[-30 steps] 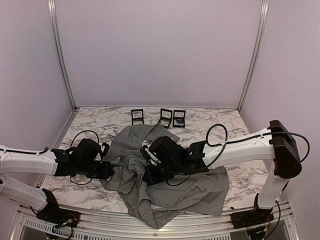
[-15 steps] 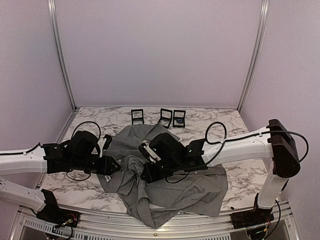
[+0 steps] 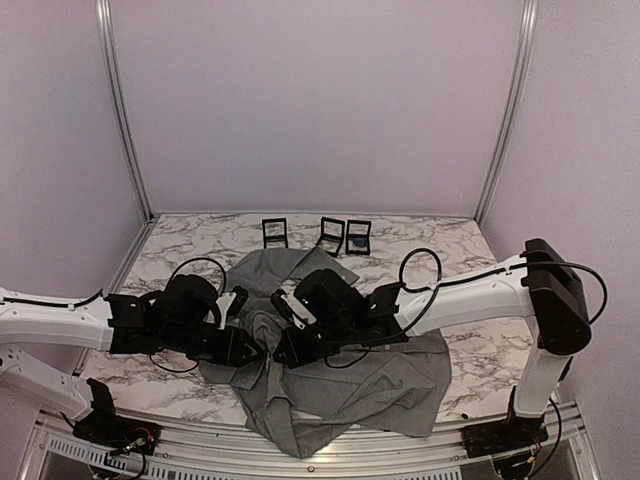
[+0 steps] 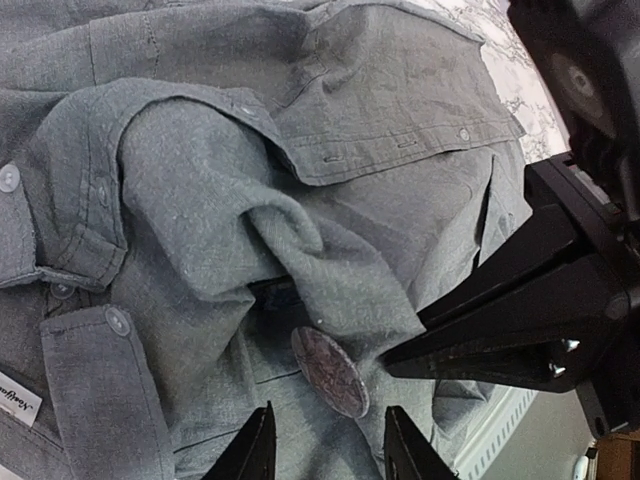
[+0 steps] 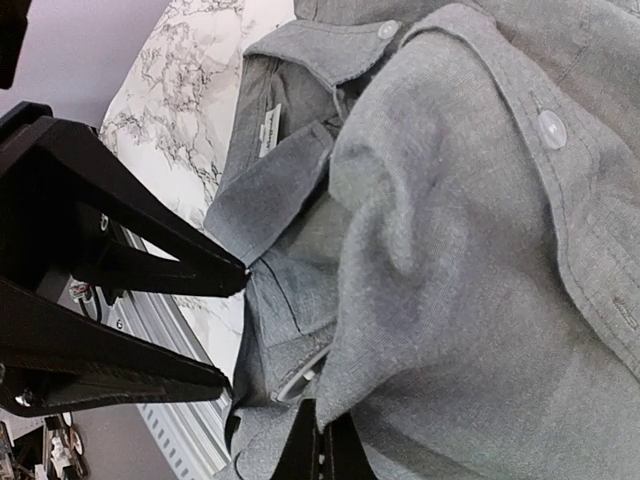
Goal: Remove the brooch from the garment
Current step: Pick up the brooch from the flattened clothing, then place the flattened clothing at the center of the board.
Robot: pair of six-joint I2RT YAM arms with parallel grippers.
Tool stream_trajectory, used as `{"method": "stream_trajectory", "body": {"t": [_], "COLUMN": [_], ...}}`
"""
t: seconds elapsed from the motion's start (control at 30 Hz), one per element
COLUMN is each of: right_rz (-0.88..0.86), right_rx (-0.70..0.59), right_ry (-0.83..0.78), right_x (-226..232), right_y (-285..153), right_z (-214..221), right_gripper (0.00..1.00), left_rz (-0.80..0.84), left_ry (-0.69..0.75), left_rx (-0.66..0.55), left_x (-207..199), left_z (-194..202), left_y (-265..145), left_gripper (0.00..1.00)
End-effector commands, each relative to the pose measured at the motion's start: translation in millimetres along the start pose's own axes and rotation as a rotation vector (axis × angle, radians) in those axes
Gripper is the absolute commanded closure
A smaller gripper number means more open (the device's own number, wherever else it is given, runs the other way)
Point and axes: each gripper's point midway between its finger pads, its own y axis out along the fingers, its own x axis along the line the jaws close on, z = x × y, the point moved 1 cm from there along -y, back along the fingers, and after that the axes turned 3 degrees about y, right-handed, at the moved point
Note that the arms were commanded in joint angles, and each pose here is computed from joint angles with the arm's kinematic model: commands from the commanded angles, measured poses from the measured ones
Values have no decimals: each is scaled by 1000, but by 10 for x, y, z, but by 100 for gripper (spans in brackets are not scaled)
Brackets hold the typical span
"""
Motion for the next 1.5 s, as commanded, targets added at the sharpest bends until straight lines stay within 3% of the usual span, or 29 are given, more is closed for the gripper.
{"method": "stream_trajectory", "body": {"t": [0.0,0.43,0.9,1.1,1.47], "right_rz": [-58,-75,-86,-79,7], "right_rx": [-57,-67,-64,-64,-44], "right_ry": [-7,3,0,3,-2], "right_x": [166,192,220,207,23], "right_y": [-34,-59,-72,-72,-58], "right_z": [-221,-237,-242,-239,-157], "right_gripper": [100,100,100,100,100], "left_rz": [15,-47,-73,-72,-76], "left_ry": [10,49,56,62,96], "left_rx": [6,2,-48,-55,-97], "left_x": [-107,-85,-79,-91,-95], "left_z": [-21,48,-32,-50,-120], "left_y": [60,123,164,175,68], "left_gripper": [63,64,81,99,100]}}
